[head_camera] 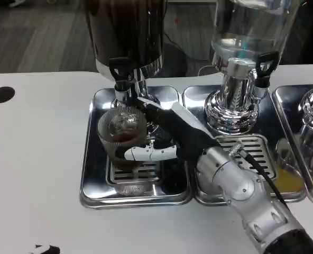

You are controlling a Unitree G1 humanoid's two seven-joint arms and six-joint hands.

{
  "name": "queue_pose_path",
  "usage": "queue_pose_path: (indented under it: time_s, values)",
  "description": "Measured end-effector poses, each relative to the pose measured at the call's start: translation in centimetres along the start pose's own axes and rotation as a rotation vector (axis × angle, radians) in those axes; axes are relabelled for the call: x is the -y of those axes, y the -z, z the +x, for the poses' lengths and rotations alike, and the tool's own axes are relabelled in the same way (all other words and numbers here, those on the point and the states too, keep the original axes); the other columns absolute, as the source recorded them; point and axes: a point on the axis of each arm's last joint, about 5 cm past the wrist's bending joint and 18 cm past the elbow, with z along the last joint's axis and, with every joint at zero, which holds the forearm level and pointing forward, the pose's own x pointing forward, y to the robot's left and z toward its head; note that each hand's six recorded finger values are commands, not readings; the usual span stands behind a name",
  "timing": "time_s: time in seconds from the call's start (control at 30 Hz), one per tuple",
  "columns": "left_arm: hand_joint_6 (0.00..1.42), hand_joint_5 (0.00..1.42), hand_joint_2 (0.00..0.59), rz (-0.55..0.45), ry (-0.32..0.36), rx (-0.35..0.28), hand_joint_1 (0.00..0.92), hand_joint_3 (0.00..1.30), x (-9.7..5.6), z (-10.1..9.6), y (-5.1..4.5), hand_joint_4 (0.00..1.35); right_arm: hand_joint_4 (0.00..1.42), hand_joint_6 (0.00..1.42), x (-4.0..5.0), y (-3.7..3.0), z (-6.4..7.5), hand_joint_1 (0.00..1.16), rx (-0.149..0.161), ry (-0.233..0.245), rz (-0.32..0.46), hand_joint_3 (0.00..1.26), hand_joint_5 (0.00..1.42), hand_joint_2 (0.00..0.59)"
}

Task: Grasp the cup under the faucet to collect the drink, then remove the cup.

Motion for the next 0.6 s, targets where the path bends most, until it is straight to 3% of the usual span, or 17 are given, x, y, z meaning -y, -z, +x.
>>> queue_pose_path:
  time_s: [0.17,0.6]
  values:
    - [0.52,0.27,0.078,0.011,-0.005,-0.001,0.0,0.34,-0.25,0.06,0.2,0.25,0.12,0.07,-0.02,0.2,0.21,0.73,-0.004,-0.005,0.017,0.11,0.13,0.095]
    - [0.52,0.27,0.08,0.019,0.006,-0.003,0.0,0.35,-0.4,0.44,0.35,0.25,0.22,0.17,0.02,0.29,0.27,0.75,0.044,-0.028,0.083,0.18,0.23,0.09]
